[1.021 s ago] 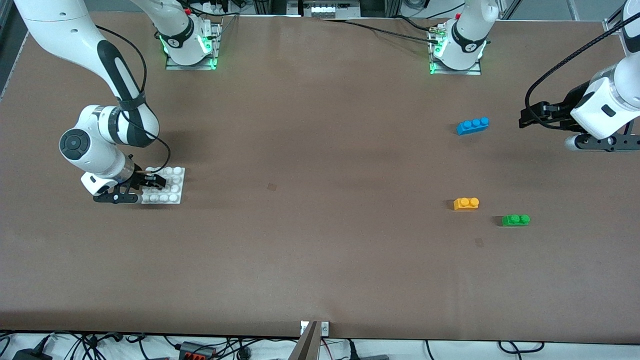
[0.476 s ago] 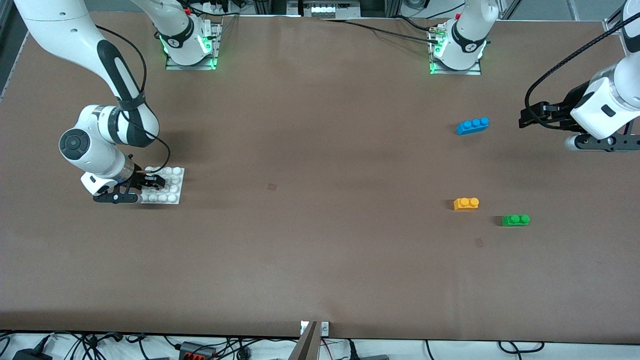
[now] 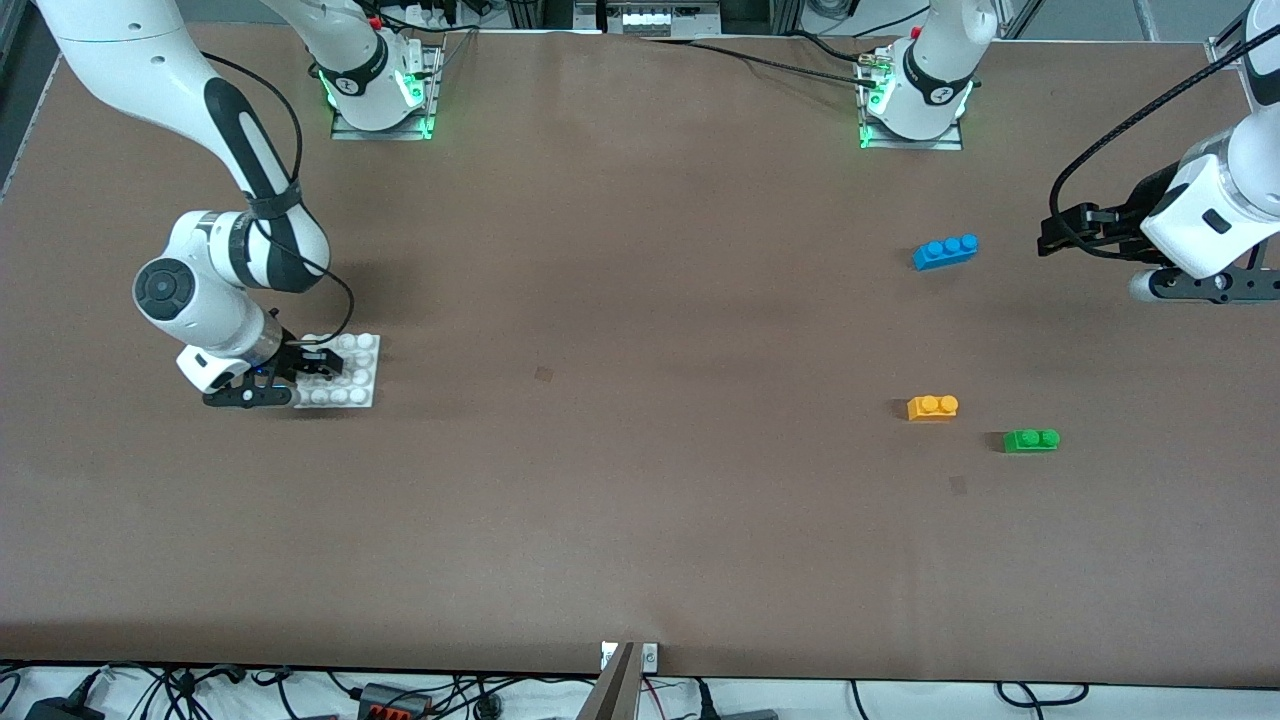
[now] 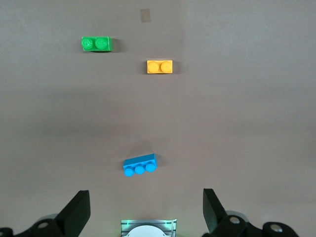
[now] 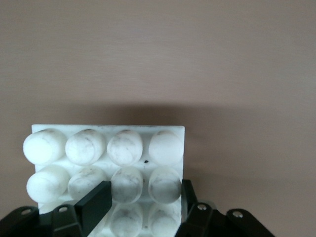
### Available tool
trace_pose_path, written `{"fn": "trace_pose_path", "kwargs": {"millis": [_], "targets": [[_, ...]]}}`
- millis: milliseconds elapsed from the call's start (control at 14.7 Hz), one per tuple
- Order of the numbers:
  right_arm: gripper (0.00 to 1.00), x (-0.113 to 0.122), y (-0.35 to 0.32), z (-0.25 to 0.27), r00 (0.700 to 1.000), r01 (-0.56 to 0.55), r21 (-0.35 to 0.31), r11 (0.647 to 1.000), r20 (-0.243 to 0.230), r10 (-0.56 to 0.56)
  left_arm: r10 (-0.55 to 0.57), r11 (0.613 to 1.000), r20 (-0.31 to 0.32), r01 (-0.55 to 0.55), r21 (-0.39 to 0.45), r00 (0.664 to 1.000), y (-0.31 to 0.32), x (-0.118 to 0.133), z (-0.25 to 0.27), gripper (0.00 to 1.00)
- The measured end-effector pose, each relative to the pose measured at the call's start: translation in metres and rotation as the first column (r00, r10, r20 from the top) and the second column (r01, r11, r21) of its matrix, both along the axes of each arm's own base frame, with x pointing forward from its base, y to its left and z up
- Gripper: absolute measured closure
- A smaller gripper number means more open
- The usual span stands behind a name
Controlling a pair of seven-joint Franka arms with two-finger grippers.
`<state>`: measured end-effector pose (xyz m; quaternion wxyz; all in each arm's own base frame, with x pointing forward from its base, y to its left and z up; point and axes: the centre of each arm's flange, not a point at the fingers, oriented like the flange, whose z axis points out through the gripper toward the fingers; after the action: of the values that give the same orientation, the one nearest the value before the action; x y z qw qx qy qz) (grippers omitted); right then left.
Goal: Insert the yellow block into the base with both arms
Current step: 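Slide the white base plate toward the table middle with the right gripper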
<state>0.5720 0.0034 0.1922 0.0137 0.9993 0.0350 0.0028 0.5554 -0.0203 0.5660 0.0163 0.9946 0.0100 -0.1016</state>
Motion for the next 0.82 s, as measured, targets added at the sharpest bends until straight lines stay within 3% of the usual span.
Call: {"fn": "trace_pose_path", "kwargs": {"millis": [204, 476, 816], "targets": [[0.37, -0.002, 0.044, 0.000, 1.000, 0.003, 0.032, 0.999, 0.000, -0.003, 0.000, 1.000, 0.000, 0.000, 0.000, 1.000, 0.000, 0.000, 0.000, 0.00], [0.37, -0.016, 0.126, -0.007, 0.994, 0.107, 0.074, 0.992, -0.027, -0.105, 0.000, 1.000, 0.000, 0.000, 0.000, 1.000, 0.000, 0.000, 0.000, 0.00], [0.37, -0.023, 0.239, -0.009, 0.988, 0.156, 0.096, 0.983, -0.014, -0.155, 0.000, 1.000, 0.000, 0.000, 0.000, 1.000, 0.000, 0.000, 0.000, 0.00]]}}
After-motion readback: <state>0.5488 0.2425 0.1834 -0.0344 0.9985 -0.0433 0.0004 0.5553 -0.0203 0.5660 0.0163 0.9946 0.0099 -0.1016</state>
